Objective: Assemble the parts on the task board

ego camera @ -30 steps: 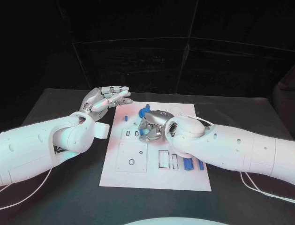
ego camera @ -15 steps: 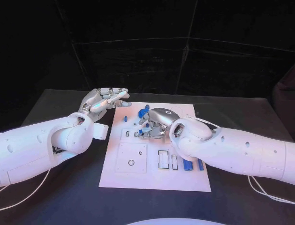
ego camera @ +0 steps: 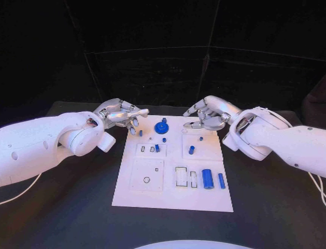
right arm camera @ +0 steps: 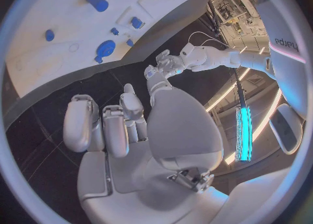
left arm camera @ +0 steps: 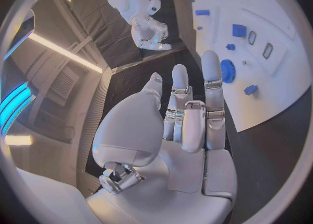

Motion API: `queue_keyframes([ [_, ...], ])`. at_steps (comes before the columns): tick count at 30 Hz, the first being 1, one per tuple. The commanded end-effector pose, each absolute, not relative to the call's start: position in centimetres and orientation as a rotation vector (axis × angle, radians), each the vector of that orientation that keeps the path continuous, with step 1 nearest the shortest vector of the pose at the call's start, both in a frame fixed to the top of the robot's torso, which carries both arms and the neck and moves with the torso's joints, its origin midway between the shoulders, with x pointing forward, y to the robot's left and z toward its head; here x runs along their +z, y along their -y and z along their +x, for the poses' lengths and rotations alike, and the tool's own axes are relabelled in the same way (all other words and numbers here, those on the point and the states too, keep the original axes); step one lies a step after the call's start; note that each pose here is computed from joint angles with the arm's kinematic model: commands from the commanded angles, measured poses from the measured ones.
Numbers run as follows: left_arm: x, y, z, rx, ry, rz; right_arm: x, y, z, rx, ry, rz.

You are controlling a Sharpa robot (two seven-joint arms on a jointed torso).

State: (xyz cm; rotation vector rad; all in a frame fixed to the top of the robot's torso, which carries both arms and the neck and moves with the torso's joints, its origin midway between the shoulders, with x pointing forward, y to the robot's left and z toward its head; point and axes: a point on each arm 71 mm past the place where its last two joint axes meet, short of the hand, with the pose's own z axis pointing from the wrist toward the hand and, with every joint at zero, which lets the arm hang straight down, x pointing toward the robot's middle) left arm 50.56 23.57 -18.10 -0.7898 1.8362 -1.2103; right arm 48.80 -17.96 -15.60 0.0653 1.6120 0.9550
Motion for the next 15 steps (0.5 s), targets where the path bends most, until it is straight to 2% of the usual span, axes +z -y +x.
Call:
queue_keyframes([
  [1, -19.4, -23.3, 50.3, -0.833, -2.160, -0.543, -15.2, 18.6, 48.8, 1.061, -1.642, 0.158],
  [5, -18.8, -22.1, 51.2, -0.575, -2.225, -0.335, -14.8, 20.0, 49.1, 1.038, -1.642, 0.187],
  [8, -18.7, -21.3, 51.8, -0.464, -2.248, -0.274, -14.8, 20.2, 49.2, 1.033, -1.649, 0.193],
  [15, -19.0, -19.0, 52.7, -0.354, -2.292, -0.224, -14.8, 20.5, 49.5, 1.018, -1.660, 0.204],
])
